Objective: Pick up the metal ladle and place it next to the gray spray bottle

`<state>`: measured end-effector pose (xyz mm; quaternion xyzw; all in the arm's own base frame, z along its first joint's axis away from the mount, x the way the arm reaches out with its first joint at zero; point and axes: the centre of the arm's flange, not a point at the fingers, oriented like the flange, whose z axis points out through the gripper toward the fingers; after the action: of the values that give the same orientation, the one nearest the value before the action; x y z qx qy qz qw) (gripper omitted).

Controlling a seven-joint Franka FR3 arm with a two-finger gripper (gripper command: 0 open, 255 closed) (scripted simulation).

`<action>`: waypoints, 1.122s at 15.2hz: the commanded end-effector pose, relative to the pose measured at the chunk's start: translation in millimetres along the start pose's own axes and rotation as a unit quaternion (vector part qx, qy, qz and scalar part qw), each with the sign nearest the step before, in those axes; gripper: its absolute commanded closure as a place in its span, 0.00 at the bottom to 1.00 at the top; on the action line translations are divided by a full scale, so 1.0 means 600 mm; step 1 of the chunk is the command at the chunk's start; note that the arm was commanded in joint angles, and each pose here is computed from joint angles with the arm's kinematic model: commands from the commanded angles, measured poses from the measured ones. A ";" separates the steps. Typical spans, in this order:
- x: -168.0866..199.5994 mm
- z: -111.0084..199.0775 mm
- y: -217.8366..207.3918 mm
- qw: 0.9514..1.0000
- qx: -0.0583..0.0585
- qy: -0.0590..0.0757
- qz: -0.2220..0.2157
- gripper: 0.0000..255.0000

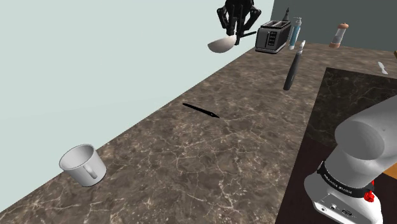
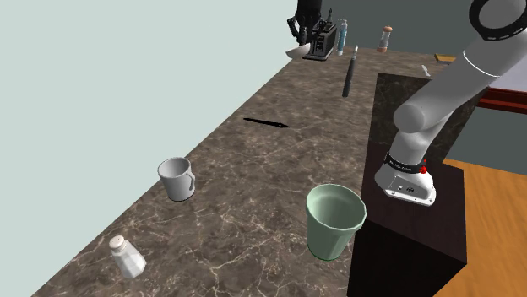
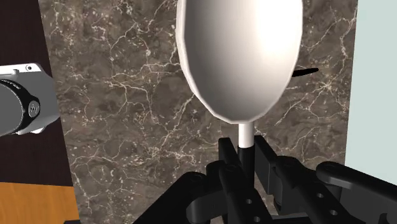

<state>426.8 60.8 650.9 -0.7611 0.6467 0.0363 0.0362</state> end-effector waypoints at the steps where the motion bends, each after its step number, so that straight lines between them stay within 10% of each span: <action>1: 0.040 -0.006 0.025 1.000 0.000 -0.001 -0.001 1.00; 17: 0.348 -0.039 0.191 1.000 0.000 -0.001 -0.001 1.00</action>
<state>352.5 -153.2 656.2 -0.7610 0.6466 0.0367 0.0367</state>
